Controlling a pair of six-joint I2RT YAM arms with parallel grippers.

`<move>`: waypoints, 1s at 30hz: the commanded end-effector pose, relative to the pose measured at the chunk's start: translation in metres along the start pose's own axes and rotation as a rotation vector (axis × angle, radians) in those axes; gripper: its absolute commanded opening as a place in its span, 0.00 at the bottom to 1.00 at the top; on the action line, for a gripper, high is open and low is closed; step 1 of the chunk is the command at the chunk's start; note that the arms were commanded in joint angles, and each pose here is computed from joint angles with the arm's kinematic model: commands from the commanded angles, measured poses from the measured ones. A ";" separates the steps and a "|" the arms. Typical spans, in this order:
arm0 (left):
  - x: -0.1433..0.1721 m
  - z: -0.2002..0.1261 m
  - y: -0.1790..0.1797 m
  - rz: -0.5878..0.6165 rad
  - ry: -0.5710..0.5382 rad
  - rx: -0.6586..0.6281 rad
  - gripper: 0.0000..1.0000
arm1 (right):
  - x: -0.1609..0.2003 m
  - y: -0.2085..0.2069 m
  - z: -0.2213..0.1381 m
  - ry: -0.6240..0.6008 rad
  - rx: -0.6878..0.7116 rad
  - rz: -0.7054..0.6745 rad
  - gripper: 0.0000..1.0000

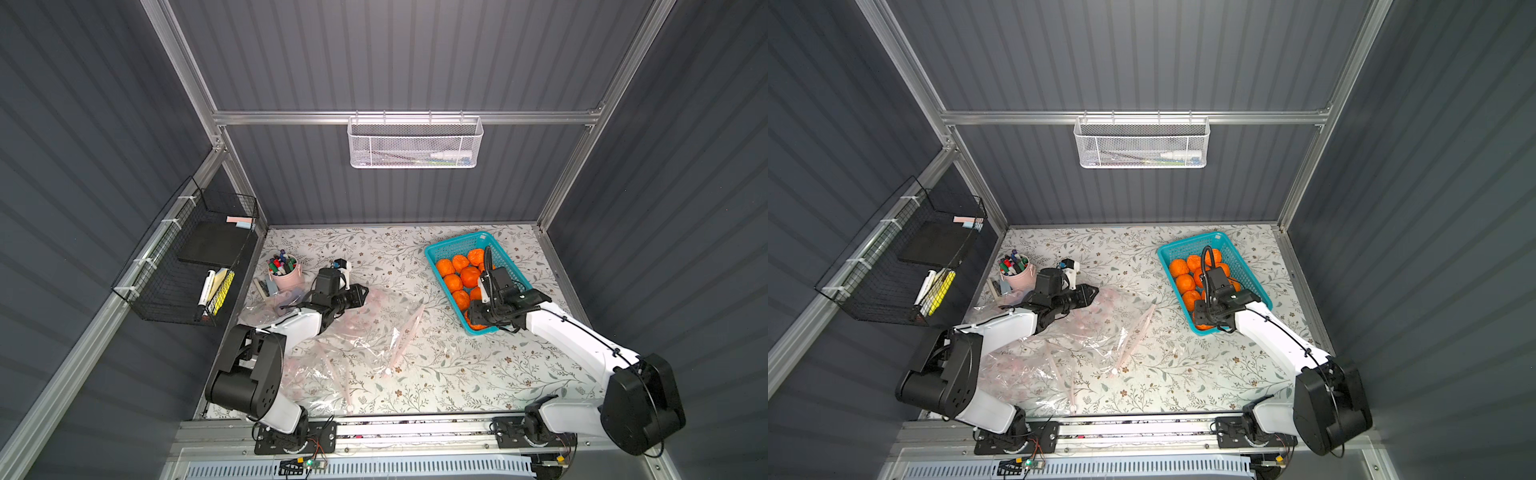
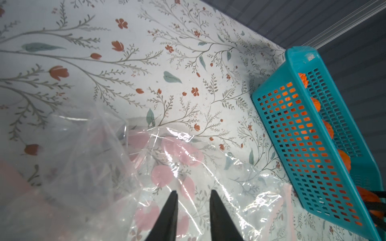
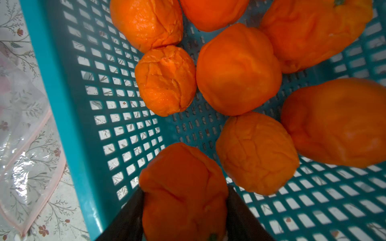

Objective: Open the zip-top bag and take out the orange
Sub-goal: Place the orange in the basket.

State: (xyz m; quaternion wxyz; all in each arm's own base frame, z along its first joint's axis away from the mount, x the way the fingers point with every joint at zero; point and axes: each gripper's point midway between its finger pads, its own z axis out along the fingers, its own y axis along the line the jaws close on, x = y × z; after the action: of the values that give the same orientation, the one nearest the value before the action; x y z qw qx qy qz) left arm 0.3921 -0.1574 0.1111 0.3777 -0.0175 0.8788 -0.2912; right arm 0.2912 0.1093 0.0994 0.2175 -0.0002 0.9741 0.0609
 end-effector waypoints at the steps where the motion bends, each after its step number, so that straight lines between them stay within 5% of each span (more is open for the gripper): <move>1: -0.014 -0.013 -0.019 0.012 -0.015 0.032 0.30 | 0.003 -0.001 0.000 0.027 0.009 0.010 0.62; 8: -0.020 -0.031 -0.027 0.033 -0.023 0.024 0.34 | -0.010 0.005 -0.009 -0.011 -0.018 0.000 0.71; 18: -0.021 -0.046 -0.028 0.054 -0.030 -0.002 0.37 | -0.049 -0.003 -0.038 -0.132 0.012 0.004 0.70; 20: -0.021 -0.047 -0.028 0.057 -0.029 -0.003 0.37 | -0.057 -0.008 -0.042 -0.154 0.009 0.023 0.62; 25: -0.019 -0.046 -0.027 0.061 -0.022 -0.006 0.37 | -0.051 0.000 -0.035 -0.081 -0.059 0.058 0.22; 30: -0.017 -0.047 -0.026 0.067 -0.017 -0.009 0.37 | -0.024 0.001 -0.017 0.013 -0.081 0.078 0.11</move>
State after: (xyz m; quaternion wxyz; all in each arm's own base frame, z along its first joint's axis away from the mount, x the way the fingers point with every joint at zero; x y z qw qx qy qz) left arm 0.3675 -0.1503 0.1473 0.3798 -0.0061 0.8822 -0.2782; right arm 0.3233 0.1047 0.1444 0.2535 0.0273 0.9619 0.0985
